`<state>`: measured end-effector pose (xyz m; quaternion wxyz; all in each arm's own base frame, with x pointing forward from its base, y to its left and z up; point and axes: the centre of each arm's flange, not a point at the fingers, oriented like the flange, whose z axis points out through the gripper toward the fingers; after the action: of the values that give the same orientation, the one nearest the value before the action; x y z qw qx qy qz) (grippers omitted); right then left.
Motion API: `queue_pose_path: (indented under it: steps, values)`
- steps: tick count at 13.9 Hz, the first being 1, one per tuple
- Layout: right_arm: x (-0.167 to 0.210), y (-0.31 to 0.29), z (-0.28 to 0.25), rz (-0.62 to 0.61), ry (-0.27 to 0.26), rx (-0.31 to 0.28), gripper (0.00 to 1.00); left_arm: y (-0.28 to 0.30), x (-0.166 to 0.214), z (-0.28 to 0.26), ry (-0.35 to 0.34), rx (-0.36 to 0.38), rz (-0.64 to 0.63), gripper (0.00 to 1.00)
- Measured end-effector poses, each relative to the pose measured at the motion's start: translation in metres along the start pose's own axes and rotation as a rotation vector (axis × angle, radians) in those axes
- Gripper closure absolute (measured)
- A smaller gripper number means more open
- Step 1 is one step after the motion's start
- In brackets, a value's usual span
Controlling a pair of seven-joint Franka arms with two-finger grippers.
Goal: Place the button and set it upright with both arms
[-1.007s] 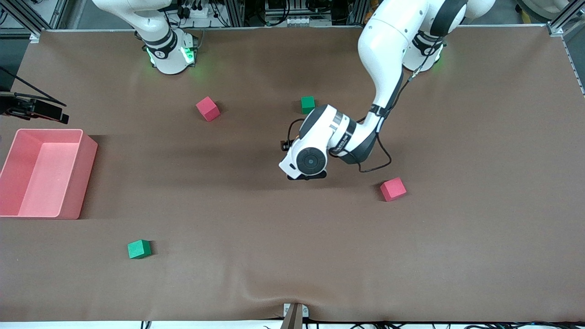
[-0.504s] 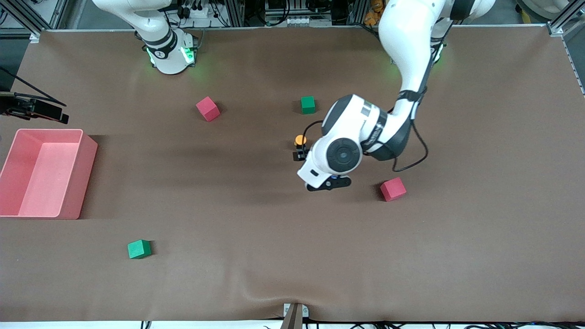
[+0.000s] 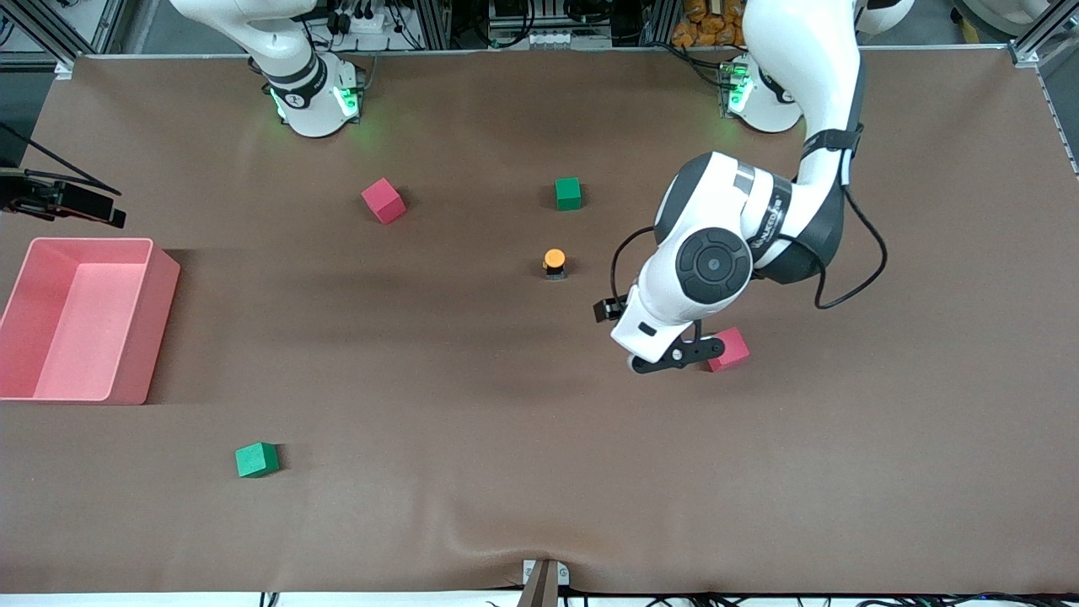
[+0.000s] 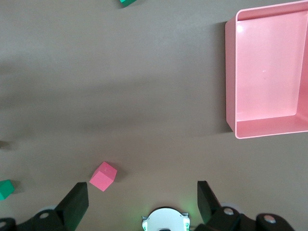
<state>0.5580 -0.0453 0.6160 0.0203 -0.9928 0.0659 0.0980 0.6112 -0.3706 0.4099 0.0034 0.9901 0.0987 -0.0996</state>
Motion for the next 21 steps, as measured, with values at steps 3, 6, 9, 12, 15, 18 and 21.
queue_pose_path:
  steps: [3, 6, 9, 12, 15, 18, 21]
  values:
    - [0.001, 0.000, -0.001, 0.000, 0.009, 0.000, 0.00, -0.020, 0.013, -0.016, 0.026, 0.001, 0.009, 0.00]
    - [0.004, 0.000, -0.005, -0.003, 0.043, -0.015, 0.00, -0.065, 0.043, -0.033, 0.039, -0.020, 0.041, 0.00]
    - [0.009, -0.001, -0.009, -0.032, 0.089, -0.019, 0.00, -0.118, 0.070, -0.058, 0.063, -0.052, 0.050, 0.00]
    - [0.010, -0.001, -0.011, -0.046, 0.106, -0.020, 0.00, -0.162, 0.077, -0.096, 0.128, -0.027, 0.071, 0.00]
    - [0.010, -0.001, -0.011, -0.047, 0.108, -0.020, 0.00, -0.229, 0.081, -0.139, 0.149, -0.049, 0.099, 0.00]
    - [0.010, -0.001, -0.011, -0.047, 0.108, -0.020, 0.00, -0.284, 0.073, -0.170, 0.145, -0.069, 0.122, 0.00]
    - [0.010, -0.001, -0.011, -0.047, 0.109, -0.020, 0.00, -0.308, 0.044, -0.209, 0.176, -0.025, 0.177, 0.00]
